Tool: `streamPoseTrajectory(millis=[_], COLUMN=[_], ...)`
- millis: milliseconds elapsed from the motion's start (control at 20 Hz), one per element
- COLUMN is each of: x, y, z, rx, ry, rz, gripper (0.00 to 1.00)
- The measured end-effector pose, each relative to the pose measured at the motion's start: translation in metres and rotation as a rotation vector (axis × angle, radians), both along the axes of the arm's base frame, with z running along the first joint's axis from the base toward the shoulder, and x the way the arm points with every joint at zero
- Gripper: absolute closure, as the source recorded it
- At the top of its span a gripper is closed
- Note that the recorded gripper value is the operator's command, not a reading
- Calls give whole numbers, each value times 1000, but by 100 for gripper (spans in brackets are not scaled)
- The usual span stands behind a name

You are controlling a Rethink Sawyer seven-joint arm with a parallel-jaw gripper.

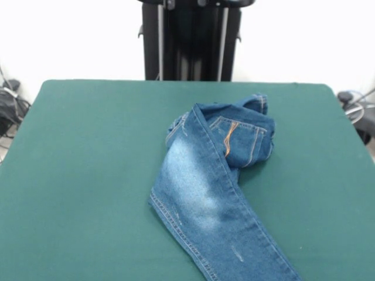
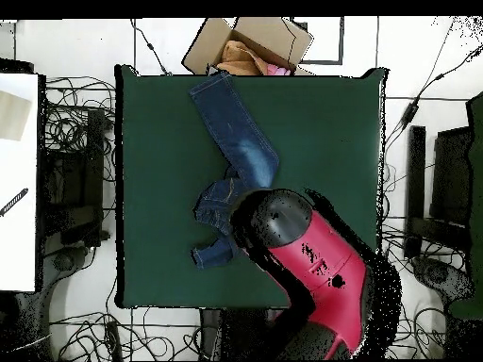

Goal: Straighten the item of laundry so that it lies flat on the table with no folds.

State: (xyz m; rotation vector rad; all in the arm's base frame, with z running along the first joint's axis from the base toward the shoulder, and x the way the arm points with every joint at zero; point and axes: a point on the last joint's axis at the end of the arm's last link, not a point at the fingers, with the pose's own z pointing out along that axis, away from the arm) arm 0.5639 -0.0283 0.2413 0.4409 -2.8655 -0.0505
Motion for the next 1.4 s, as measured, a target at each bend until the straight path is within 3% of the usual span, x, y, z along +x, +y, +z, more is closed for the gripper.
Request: streamPoseTrajectory(millis=[650, 1400], x=[10, -4], y=[-14, -31], z=[-3, -14], rx=[-68, -101], ry=[-85, -139], rz=[10, -22], gripper=[0, 0])
